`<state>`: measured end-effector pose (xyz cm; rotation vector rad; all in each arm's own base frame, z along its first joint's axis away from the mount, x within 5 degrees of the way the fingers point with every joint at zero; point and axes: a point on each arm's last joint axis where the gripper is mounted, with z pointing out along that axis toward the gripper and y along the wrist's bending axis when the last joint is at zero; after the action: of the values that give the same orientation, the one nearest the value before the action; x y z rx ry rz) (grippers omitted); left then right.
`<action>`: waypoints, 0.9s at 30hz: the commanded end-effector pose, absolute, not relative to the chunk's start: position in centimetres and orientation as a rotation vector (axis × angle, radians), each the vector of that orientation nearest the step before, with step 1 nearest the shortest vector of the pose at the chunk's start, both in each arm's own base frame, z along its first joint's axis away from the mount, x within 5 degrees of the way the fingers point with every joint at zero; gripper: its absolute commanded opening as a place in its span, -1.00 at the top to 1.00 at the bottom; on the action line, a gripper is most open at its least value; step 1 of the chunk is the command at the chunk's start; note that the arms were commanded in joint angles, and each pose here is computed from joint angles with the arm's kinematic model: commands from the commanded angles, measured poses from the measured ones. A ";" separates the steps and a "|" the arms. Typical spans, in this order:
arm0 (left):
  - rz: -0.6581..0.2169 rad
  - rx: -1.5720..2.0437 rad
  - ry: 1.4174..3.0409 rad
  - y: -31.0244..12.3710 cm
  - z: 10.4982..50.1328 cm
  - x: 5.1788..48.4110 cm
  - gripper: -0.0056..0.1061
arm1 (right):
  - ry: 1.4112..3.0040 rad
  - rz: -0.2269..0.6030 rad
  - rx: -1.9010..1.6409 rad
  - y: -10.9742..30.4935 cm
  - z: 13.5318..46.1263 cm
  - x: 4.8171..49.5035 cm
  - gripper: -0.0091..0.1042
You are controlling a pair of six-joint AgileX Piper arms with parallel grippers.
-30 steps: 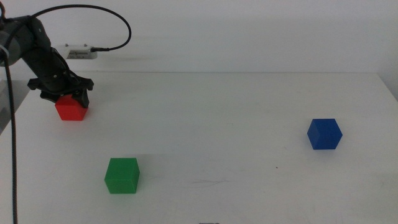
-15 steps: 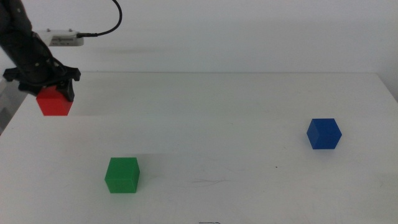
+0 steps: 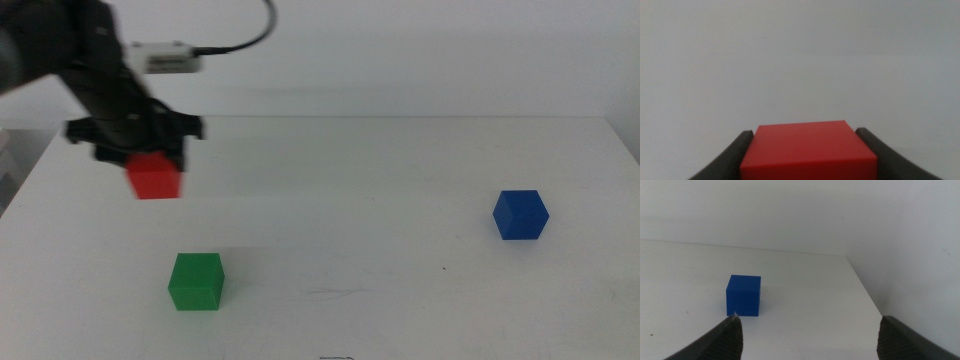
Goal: Stack red cubes first, then green, then blue cubes in a specific spot.
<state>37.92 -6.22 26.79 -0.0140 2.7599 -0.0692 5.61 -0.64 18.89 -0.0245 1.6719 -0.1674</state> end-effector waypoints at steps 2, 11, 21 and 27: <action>-0.134 0.005 2.655 -9.5 29.6 36.9 0.36 | 1.554 -0.181 -0.039 -0.5 20.3 5.4 -0.82; -0.206 0.082 2.632 -18.0 29.7 33.8 0.36 | 1.554 -0.181 -0.039 -0.5 20.3 5.4 -0.82; -0.203 0.038 2.588 -24.2 29.4 30.2 0.36 | 1.554 -0.181 -0.039 -0.5 20.3 5.4 -0.82; -0.241 0.026 2.618 -26.4 27.3 29.9 0.36 | 1.554 -0.181 -0.039 -0.5 20.3 5.4 -0.82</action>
<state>30.09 -26.04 24.81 0.0375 2.7050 -0.1408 5.61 -0.64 18.89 -0.0245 1.6719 -0.1674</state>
